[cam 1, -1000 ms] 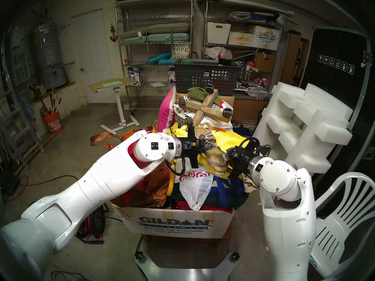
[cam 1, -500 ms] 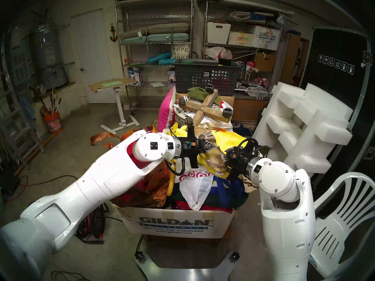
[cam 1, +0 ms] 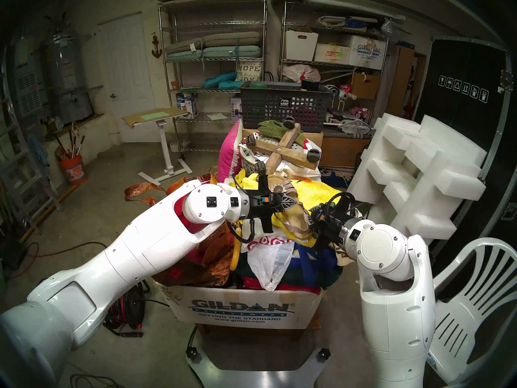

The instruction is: Unbuckle a shoe

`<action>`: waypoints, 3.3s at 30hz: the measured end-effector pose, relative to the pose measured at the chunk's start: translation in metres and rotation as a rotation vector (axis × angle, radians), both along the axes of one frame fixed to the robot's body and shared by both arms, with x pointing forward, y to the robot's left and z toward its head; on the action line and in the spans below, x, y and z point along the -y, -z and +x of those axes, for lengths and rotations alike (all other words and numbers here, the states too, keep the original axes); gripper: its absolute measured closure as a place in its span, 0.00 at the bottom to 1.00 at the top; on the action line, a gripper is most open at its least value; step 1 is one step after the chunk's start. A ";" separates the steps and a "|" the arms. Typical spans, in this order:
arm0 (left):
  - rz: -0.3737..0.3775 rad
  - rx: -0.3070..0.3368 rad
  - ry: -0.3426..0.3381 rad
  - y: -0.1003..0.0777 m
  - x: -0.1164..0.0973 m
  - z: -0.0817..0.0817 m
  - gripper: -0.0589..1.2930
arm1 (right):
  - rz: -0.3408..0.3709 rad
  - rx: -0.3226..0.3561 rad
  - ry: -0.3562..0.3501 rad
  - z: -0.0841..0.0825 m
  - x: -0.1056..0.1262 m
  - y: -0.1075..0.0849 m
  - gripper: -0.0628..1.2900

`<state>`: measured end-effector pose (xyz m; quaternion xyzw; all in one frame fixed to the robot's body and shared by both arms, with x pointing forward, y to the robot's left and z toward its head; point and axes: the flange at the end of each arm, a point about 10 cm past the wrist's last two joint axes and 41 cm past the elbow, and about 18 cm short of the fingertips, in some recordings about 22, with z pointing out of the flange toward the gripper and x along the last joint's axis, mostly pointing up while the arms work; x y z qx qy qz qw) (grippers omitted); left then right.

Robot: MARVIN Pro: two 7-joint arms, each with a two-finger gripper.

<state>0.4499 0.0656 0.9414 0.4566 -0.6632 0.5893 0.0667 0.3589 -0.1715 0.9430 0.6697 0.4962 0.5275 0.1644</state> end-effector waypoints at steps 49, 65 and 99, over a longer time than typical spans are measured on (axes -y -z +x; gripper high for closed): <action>0.000 -0.009 0.018 -0.001 -0.009 -0.009 0.97 | 0.003 0.048 0.021 0.011 -0.015 -0.019 0.50; -0.007 0.005 0.002 0.006 -0.005 0.000 0.97 | 0.004 0.041 0.026 0.003 -0.014 -0.022 0.24; -0.016 0.021 0.018 0.004 0.004 -0.006 0.97 | 0.011 0.084 0.048 0.010 -0.008 -0.034 0.25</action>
